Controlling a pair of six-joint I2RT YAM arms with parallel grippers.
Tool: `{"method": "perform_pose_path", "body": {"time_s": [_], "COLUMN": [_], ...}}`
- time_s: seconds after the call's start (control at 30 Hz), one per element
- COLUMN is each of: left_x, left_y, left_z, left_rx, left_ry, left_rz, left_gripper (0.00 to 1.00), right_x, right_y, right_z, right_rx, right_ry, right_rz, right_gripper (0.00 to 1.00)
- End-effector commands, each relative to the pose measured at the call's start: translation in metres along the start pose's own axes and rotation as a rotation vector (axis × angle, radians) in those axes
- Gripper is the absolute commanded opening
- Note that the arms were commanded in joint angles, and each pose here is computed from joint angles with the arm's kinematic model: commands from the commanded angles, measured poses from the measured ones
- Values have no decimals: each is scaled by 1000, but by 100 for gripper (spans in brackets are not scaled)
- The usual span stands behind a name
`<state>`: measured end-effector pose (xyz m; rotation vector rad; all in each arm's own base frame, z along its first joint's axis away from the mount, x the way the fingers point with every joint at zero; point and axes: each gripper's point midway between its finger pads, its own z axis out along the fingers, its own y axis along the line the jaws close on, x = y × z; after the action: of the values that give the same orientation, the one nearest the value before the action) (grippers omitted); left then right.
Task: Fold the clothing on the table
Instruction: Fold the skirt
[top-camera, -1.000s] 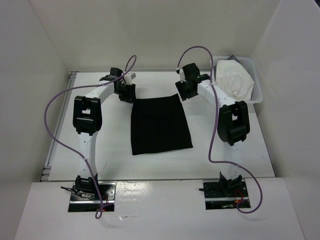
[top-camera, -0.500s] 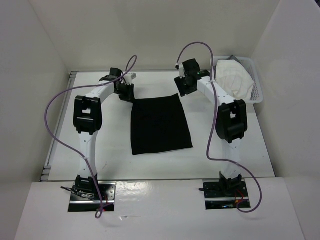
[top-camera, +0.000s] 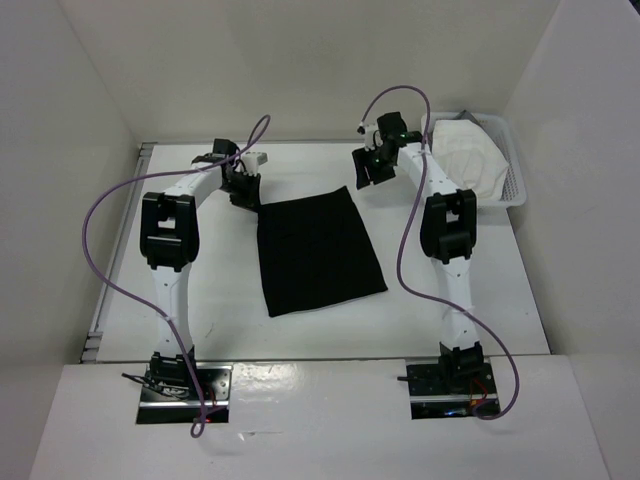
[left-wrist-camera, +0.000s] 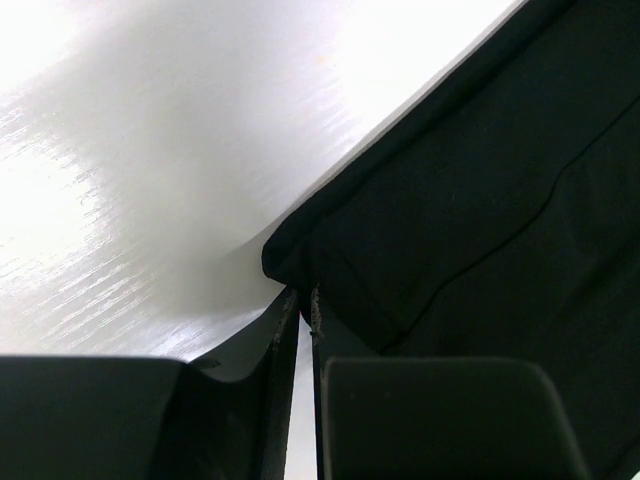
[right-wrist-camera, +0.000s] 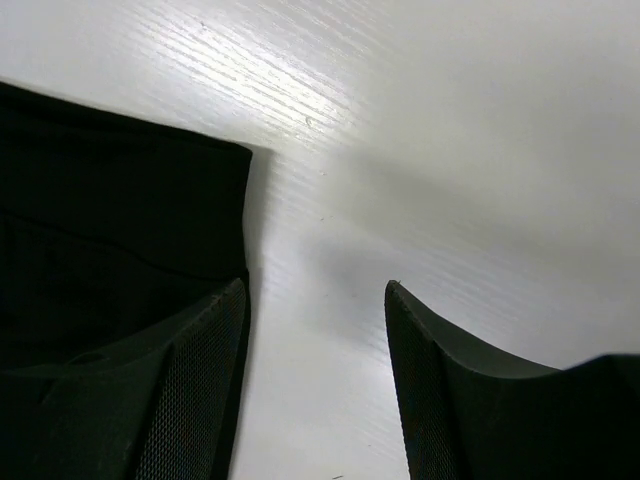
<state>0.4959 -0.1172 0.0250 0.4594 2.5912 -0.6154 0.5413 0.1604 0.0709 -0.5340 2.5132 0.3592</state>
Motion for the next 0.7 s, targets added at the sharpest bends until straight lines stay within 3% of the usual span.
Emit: {"method": "perform_pose_path", "body": {"time_s": [0.0,0.3,0.67], "left_x": [-7,-10,-12], "left_y": [-1,-4,-12], "left_z": [-21,-17,-11], "left_rx": [-20,-41,-46], "left_ry": [-20,-10,8], "left_rz": [53,77,106], "left_gripper": [14,15,15], "right_x": [-3,-3,2], "right_y": [11,42,49], "right_z": [9,36,51], "right_rx": [-105,-237,-274], "right_ry": [10,38,50], "right_rz": [-12,-43,-52], "right_gripper": [64,64,62]}}
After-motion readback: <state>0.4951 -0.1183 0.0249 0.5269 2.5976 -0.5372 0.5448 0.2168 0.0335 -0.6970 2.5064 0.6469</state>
